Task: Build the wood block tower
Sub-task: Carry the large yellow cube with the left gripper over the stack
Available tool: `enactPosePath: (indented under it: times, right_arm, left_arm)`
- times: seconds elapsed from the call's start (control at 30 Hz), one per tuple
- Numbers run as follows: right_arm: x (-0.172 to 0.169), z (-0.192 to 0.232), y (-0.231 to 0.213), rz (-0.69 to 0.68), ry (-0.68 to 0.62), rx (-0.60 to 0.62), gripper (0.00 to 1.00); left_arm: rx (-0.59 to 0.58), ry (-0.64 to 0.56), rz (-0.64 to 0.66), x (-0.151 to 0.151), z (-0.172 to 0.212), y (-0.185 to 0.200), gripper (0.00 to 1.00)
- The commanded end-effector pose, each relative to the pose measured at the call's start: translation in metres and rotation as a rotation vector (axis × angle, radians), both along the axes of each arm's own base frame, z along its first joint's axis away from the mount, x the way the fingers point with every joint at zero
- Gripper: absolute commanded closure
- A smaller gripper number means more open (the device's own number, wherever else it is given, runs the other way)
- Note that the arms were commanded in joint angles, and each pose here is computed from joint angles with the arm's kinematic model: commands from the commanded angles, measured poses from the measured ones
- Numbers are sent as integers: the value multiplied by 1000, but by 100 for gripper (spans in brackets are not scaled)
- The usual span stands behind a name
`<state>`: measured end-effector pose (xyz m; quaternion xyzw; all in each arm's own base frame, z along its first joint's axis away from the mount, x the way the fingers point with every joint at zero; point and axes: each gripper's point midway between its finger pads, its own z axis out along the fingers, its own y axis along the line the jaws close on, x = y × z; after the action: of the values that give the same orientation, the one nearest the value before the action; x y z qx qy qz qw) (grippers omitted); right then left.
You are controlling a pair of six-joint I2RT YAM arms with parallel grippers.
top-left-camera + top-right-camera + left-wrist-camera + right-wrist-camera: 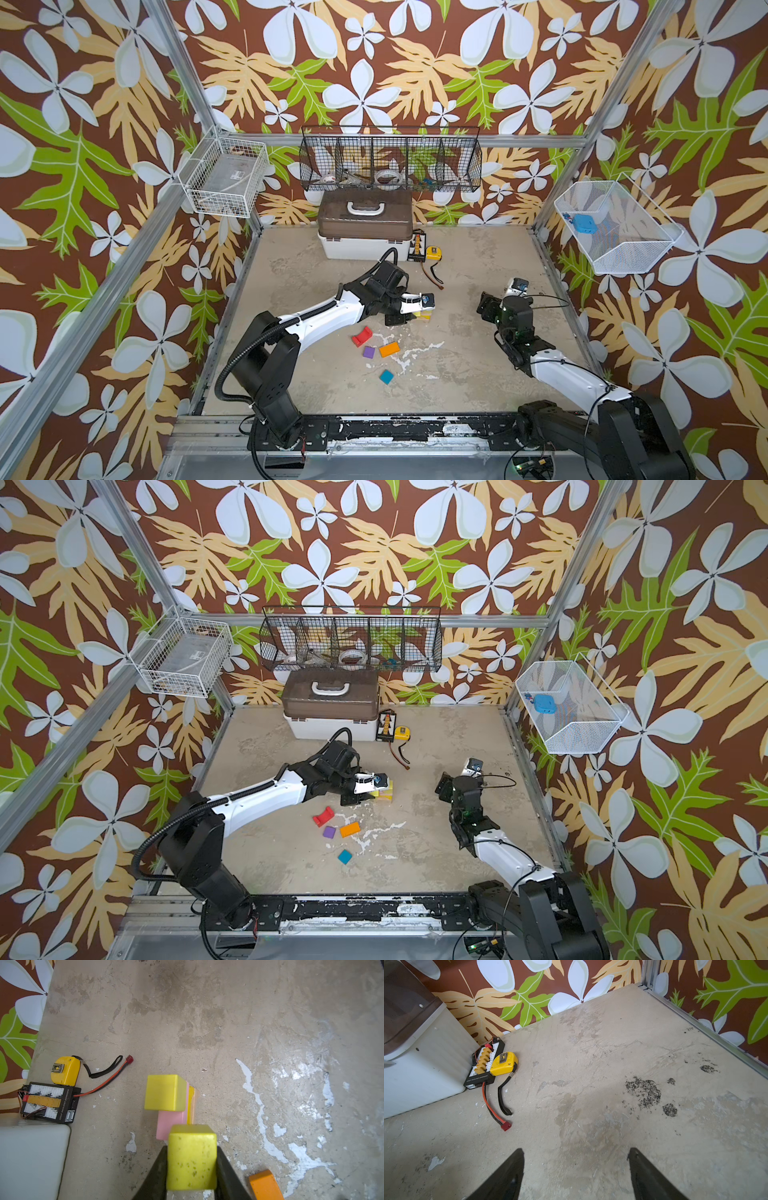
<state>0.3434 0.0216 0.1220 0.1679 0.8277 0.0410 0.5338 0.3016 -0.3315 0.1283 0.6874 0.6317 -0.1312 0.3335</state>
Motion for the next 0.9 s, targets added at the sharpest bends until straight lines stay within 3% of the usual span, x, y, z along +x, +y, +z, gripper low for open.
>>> enactPosePath:
  times: [0.0, 0.87]
  right_arm:
    - [3, 6, 2, 11, -24, 3, 21]
    - [2, 6, 3, 15, -28, 5, 21]
  left_arm:
    - [64, 4, -39, 2, -7, 5, 100]
    - [46, 96, -52, 19, -9, -4, 100]
